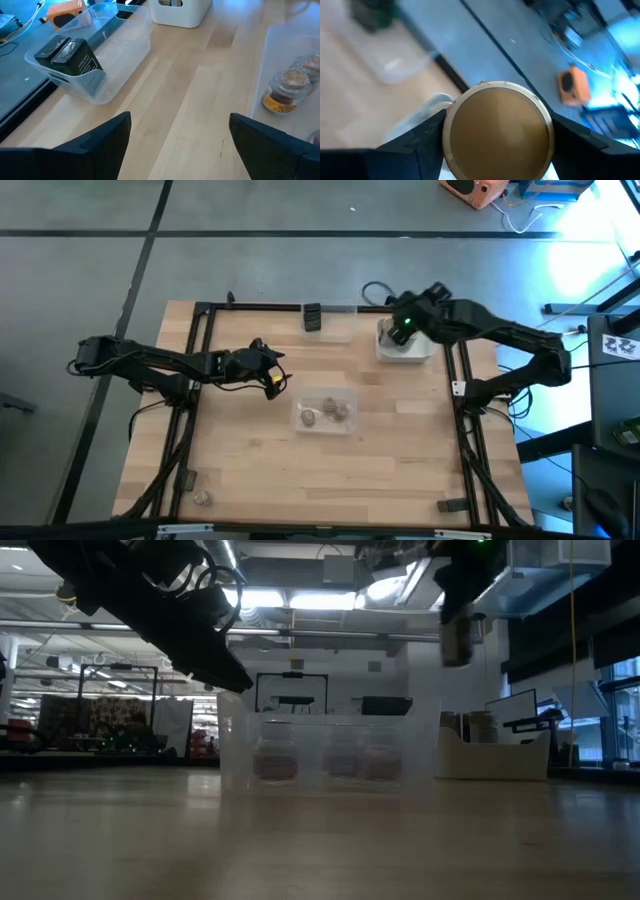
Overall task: Sort spices by type
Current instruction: Put the brown seasoning bottle into the white bin
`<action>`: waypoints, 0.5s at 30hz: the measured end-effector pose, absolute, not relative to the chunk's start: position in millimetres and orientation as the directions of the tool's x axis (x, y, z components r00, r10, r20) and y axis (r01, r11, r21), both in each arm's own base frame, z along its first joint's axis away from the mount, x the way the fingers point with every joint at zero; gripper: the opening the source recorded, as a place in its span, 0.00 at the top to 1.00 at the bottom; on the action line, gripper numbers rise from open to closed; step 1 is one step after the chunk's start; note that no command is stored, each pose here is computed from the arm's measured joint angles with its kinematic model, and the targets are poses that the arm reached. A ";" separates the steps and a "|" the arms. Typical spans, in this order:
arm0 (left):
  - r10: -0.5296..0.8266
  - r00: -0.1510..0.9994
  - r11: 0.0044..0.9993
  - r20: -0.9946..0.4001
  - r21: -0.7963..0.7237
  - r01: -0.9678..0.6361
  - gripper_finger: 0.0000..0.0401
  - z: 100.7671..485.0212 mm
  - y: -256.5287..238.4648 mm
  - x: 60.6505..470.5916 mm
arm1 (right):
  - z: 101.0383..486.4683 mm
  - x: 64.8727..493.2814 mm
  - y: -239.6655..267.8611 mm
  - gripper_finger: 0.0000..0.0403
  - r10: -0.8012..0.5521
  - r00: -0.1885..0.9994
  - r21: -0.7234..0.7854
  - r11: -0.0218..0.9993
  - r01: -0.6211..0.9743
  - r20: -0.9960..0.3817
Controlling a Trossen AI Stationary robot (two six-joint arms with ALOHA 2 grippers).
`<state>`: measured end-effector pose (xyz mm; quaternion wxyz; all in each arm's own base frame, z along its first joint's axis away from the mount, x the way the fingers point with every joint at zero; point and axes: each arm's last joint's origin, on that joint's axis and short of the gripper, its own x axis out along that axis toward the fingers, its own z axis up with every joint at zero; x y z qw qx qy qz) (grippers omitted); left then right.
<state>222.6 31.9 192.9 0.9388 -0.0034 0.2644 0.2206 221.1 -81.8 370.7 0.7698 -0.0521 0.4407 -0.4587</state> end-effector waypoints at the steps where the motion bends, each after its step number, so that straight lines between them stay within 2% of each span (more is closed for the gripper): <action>1: 0.412 0.763 0.903 -0.498 0.110 -0.416 0.20 192.9 31.9 222.6 | 372.4 216.0 -84.6 0.31 -0.762 0.169 -0.485 0.549 0.681 -0.625; 7: 0.413 0.765 0.903 -0.495 0.109 -0.416 0.20 193.2 31.9 222.8 | 371.7 198.7 -105.9 0.31 -0.779 0.066 -0.478 0.447 0.756 -0.624; 11: 0.413 0.765 0.903 -0.495 0.109 -0.416 0.20 193.2 31.9 222.8 | 348.8 194.0 -122.6 0.31 -0.763 -0.004 -0.485 0.407 0.774 -0.647; 15: 0.413 0.765 0.903 -0.495 0.109 -0.416 0.20 193.2 31.9 222.8 | 323.2 191.6 -135.5 0.31 -0.725 -0.019 -0.439 0.397 0.806 -0.689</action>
